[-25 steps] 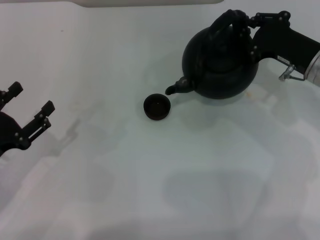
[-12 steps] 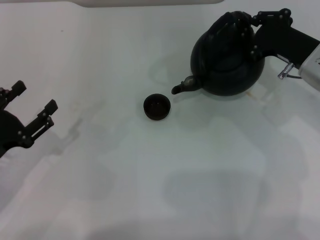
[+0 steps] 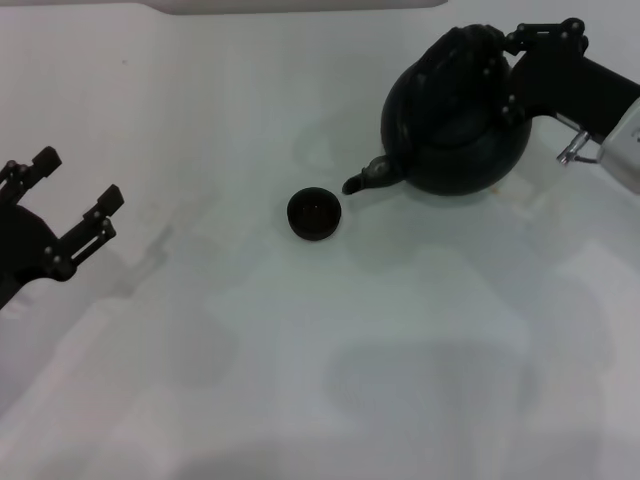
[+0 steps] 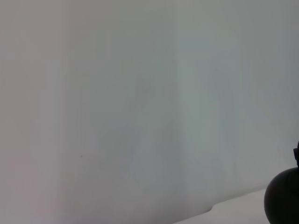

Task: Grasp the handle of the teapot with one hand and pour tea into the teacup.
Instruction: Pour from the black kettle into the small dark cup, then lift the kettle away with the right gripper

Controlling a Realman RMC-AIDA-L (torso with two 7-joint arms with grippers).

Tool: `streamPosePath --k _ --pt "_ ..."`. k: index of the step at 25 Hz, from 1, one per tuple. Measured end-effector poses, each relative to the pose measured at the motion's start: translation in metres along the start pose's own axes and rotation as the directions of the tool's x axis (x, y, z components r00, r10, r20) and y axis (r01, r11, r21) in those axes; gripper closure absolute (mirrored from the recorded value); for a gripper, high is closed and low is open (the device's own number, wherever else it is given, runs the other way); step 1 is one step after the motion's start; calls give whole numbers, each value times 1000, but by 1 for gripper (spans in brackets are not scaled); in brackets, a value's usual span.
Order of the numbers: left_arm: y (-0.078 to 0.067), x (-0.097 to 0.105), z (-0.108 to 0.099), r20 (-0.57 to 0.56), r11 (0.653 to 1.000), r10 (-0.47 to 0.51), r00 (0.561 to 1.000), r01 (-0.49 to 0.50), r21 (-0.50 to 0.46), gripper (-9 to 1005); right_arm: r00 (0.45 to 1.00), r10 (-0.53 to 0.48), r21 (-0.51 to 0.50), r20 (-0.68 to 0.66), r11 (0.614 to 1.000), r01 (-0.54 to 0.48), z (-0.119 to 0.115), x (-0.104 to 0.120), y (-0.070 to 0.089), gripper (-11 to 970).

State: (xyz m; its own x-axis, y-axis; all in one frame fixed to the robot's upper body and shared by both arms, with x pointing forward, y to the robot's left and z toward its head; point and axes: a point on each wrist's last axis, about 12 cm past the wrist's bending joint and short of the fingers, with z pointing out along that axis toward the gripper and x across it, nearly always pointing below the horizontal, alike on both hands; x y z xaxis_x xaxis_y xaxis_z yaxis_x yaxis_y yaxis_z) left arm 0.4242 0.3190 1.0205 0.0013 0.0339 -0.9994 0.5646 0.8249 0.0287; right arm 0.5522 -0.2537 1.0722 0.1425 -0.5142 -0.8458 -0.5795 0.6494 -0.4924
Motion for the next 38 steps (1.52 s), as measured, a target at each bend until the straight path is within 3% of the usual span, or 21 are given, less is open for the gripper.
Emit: streamPosePath --k 10,23,38 --pt "-1 3 1 -9 1000 -5 1000 5 -2 214 998 -58 -11 -37 998 57 3 -4 11 853" --pt "-5 9 -3 -22 1000 -8 1000 8 -6 239 991 -115 14 -64 993 116 4 -9 10 852" --pt "-6 8 -2 -19 1000 17 1000 -17 1 256 986 -159 3 -47 987 159 9 -25 19 852"
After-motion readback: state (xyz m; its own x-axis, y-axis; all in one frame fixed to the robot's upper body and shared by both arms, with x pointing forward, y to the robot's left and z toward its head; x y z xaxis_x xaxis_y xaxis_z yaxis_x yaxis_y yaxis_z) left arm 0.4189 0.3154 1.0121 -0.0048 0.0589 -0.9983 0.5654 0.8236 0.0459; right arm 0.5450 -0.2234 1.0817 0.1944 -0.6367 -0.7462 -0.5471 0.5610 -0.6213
